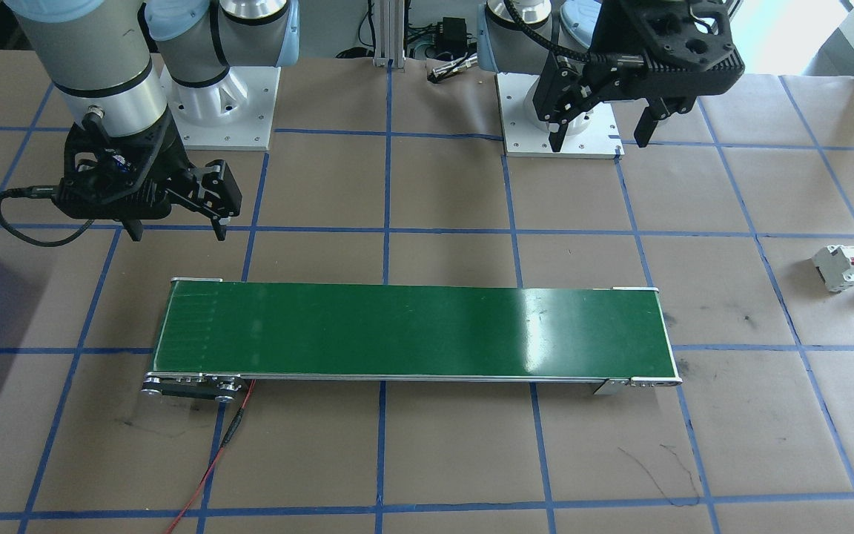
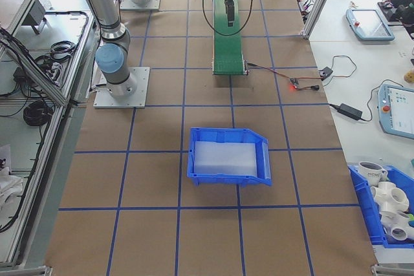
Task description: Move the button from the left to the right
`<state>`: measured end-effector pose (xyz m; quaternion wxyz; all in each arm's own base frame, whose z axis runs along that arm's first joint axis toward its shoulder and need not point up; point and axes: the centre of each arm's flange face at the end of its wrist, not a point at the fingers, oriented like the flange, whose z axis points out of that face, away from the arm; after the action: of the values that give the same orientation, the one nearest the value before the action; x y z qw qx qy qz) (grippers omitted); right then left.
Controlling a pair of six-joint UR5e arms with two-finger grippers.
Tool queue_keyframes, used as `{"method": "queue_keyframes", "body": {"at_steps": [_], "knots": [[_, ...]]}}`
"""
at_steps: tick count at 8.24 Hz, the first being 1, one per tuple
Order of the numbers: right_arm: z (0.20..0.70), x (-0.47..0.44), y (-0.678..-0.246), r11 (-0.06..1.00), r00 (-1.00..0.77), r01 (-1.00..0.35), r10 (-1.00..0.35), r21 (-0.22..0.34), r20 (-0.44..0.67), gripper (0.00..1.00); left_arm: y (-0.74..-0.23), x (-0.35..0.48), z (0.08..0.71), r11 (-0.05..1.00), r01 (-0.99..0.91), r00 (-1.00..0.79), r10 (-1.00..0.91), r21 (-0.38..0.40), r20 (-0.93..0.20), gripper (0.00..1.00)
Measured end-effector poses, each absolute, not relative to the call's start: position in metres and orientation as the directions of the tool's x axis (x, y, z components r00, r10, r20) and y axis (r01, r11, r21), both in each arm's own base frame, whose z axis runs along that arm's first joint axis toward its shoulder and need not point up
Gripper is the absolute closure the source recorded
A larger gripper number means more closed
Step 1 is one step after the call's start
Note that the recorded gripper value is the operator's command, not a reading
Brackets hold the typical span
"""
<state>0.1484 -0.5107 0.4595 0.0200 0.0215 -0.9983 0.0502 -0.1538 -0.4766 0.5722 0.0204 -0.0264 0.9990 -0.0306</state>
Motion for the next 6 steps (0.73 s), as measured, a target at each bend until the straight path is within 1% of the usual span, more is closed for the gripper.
{"method": "queue_keyframes", "body": {"at_steps": [1,3,4,6], "knots": [[0.459,0.148,-0.511,0.994,-0.998,-0.045,-0.041,-0.099,0.042,0.0,-0.482,-0.127,0.574,0.999,0.015,-0.998,0.013,-0.045,-0.055,0.0],[0.459,0.148,-0.511,0.994,-0.998,-0.045,-0.041,-0.099,0.043,0.0,-0.488,-0.024,0.573,0.996,0.079,-0.994,0.082,0.041,-0.071,0.0],[0.459,0.148,-0.511,0.994,-0.998,-0.045,-0.041,-0.099,0.043,0.0,-0.487,0.031,0.572,0.988,0.141,-0.988,0.145,0.068,-0.058,0.0],[0.459,0.148,-0.511,0.994,-0.998,-0.045,-0.041,-0.098,0.044,0.0,-0.478,0.129,0.568,0.969,0.226,-0.973,0.23,0.095,-0.032,0.0]]}}
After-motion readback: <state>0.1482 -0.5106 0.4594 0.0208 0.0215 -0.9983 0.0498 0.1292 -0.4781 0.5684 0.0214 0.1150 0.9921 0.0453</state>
